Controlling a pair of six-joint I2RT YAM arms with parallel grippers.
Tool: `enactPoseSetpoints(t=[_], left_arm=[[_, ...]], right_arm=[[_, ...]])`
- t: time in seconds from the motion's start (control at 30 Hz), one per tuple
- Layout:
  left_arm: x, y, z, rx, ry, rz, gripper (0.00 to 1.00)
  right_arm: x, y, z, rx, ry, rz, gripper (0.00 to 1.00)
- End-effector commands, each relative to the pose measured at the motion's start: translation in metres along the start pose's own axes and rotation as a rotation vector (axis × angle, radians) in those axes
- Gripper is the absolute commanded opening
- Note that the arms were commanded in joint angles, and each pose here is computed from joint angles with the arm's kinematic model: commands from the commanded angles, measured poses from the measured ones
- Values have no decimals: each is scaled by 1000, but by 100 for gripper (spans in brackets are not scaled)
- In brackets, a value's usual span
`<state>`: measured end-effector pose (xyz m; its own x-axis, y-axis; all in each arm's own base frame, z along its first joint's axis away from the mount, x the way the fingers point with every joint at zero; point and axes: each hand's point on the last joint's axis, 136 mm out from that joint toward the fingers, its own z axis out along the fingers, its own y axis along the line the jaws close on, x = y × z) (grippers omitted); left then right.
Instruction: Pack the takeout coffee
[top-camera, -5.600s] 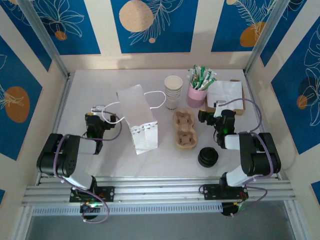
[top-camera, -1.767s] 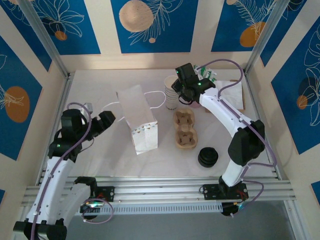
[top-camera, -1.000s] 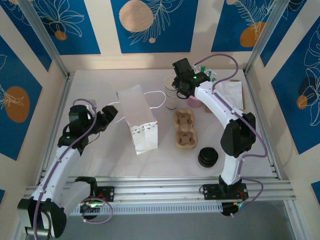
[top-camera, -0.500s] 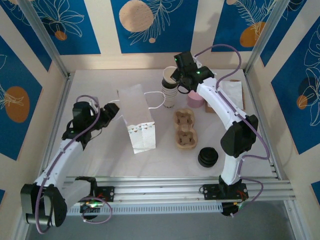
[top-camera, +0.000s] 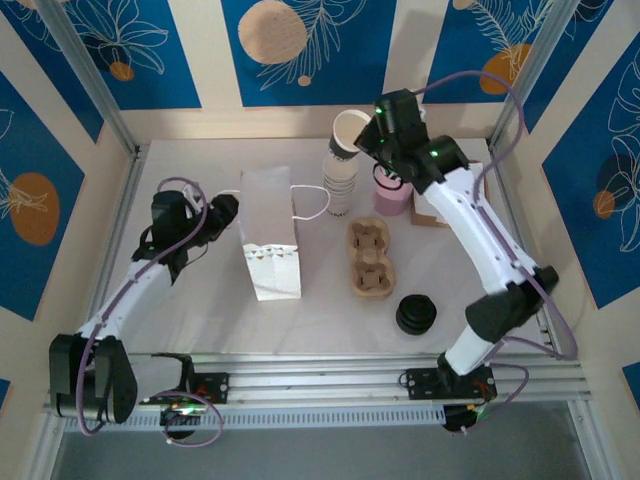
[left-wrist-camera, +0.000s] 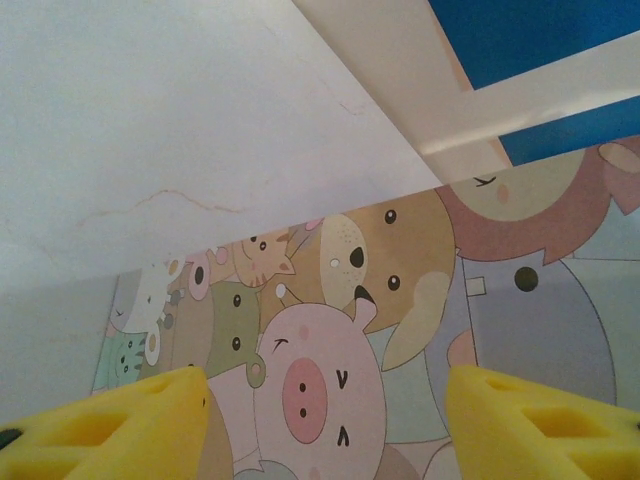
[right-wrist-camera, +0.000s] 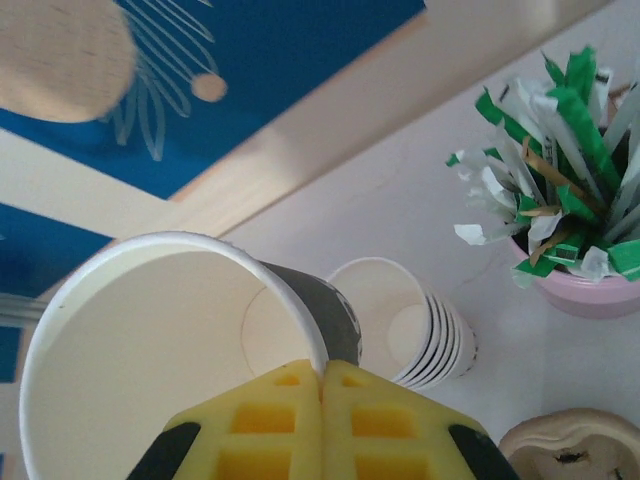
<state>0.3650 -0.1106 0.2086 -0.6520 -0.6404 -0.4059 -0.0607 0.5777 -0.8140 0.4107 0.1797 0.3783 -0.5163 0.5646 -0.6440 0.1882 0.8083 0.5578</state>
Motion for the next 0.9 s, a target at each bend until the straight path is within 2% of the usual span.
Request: enactPoseSetpoints(t=[0.0,0.2,0.37,0.63,0.67,0.73,0.87], left_arm=[[-24,-28,-3,58,-55,50,64],[-23,-41,-17,71,-49,78,74],[-22,-47,-41,39,-78,135,77],[-18,-56,-75,-1,-101,198,81],[-18,-58,-79,-5,-102,200,83],[-17,-55,-87,-39,-112,208,93],[-8,-41,-106,-114,-117,211,95]], right_arm=[[-5,0,-36,-31,-41,-61,0],[14,-6,-93,-85,-55,-180,0],[44,-22,-129,-111,-15,-258,0],[109,-33,-152,-191,136,-377,0],[120,-34,-153,-204,159,-390,0],[139,-35,-153,-220,193,-413,0],[185,-26,-157,-299,265,-519,0]])
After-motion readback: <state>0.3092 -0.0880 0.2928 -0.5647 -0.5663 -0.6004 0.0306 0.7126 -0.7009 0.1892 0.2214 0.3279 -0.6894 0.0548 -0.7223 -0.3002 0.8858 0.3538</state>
